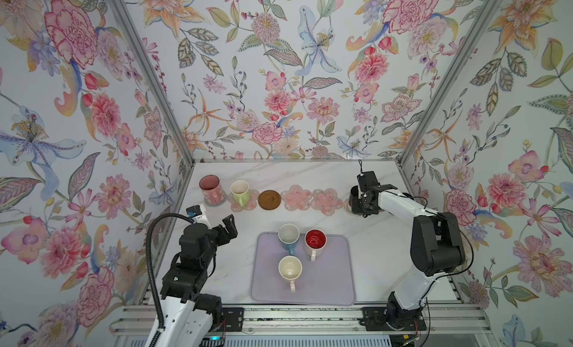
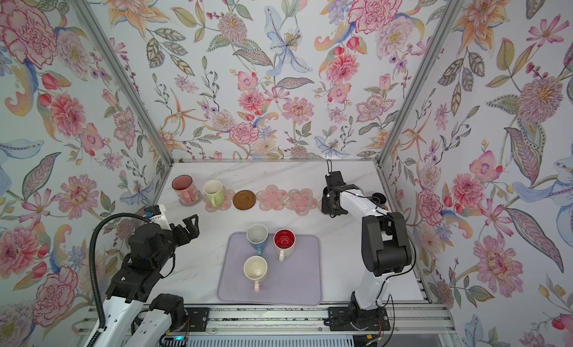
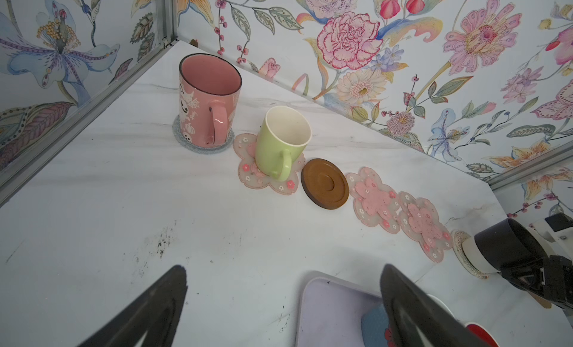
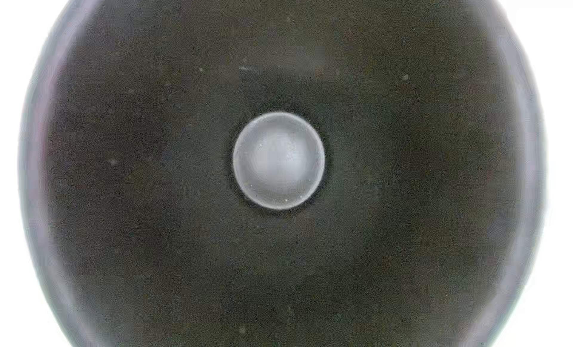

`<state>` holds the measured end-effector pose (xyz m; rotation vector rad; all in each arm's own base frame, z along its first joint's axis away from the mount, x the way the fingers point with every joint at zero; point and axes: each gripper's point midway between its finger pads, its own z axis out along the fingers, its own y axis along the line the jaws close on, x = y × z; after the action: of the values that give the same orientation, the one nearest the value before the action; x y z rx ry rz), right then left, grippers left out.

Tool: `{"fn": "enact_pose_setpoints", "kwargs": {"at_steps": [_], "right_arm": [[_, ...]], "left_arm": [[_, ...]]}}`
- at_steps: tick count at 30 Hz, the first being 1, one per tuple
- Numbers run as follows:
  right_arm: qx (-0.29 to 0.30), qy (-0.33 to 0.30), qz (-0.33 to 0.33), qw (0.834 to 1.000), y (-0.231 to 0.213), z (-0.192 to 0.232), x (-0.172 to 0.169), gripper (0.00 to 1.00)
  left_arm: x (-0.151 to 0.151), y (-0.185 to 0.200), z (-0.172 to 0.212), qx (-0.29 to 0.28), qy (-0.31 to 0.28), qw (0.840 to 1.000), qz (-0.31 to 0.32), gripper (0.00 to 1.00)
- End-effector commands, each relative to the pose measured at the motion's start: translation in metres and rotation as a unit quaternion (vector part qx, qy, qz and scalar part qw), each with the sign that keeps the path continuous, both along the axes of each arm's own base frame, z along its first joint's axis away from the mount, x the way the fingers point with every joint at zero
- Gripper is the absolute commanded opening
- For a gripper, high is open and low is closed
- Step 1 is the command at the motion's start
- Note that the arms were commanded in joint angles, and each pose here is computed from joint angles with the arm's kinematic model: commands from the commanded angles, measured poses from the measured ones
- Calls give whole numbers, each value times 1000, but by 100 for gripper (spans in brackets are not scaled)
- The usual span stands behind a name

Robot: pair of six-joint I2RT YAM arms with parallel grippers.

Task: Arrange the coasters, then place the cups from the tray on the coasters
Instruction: 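Lower the black mug onto the multicolour woven coaster beside the lavender mug, then open the right gripper and raise it off the black mug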

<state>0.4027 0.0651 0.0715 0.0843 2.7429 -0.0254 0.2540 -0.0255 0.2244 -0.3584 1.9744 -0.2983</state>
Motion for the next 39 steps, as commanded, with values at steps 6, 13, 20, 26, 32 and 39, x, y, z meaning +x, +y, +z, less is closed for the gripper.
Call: {"fn": "enact_pose_setpoints", "kwargs": {"at_steps": [6,13,20,26,32,39], "right_arm": [[7,-36,-2,999,3,14,21,0],[7,-37,-4,999,4,14,20,7],[16,-64,-5,998,7,31,19,39],[24,-95,-21,995,3,58,13,60],[39,-153,-40,987,-6,97,-18,98],[64,-225,-39,972,-14,104,-63,99]], "left_arm": [[-1,2,-6,-1,5,1000,4,99],[-1,2,-6,-1,5,1000,3,99],[-1,2,-4,-1,3,1000,3,99],[-1,1,-6,-2,5,1000,2,99],[0,0,-6,-4,4,1000,-1,99],[1,1,-9,-1,15,1000,2,99]]}}
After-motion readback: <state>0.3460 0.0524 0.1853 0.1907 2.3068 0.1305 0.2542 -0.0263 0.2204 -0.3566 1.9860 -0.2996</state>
